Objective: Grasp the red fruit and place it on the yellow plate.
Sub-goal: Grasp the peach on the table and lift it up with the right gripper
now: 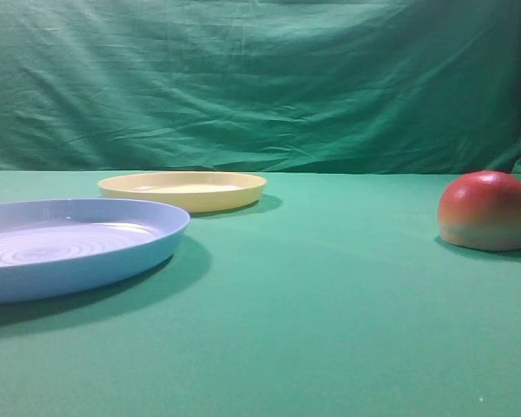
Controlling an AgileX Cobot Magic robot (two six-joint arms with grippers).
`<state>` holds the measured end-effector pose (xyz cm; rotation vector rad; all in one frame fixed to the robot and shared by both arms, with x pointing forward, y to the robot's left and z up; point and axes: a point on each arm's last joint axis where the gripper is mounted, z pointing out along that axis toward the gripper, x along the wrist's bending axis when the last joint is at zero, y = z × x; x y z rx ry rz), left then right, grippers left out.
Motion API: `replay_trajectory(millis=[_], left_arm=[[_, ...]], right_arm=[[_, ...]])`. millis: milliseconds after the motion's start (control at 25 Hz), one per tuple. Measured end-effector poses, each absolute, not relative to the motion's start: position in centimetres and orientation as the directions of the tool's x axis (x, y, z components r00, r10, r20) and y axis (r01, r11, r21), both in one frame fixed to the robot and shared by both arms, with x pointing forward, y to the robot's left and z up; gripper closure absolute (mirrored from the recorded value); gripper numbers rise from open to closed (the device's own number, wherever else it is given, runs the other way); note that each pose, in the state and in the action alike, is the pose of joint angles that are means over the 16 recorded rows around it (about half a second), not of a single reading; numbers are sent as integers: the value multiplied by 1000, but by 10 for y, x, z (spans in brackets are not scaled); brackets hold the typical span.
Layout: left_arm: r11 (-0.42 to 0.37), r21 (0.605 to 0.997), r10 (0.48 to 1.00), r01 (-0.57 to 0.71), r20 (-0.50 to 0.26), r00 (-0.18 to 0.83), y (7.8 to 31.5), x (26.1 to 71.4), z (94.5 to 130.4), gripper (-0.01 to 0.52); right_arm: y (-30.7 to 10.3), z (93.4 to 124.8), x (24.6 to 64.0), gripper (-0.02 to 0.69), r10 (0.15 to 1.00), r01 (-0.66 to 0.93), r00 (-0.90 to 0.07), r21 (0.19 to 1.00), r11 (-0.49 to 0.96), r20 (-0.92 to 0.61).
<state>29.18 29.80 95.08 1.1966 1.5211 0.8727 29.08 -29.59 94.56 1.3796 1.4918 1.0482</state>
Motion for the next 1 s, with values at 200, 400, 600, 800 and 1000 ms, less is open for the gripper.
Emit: replay_trajectory(millis=[200,400,600,800,1000], left_arm=[[258,929,966,266,-257,-40,298,292,951,357],[258,929,966,266,-257,-40,298,292,951,357],[258,929,966,266,-257,-40,298,292,951,357],[258,929,966,266,-257,-40,298,292,951,357],[258,929,966,266,-257,-40,298,292,951,357]], right_arm=[[-296,946,291,665,998,306,-53,951,49,-34],[-296,946,291,665,998,306,-53,951,49,-34],[-296,946,291,665,998,306,-53,951,49,-34],[-296,946,291,665,998,306,-53,951,50,-35],[-296,946,291,665,998,298,-52,953,58,-45]])
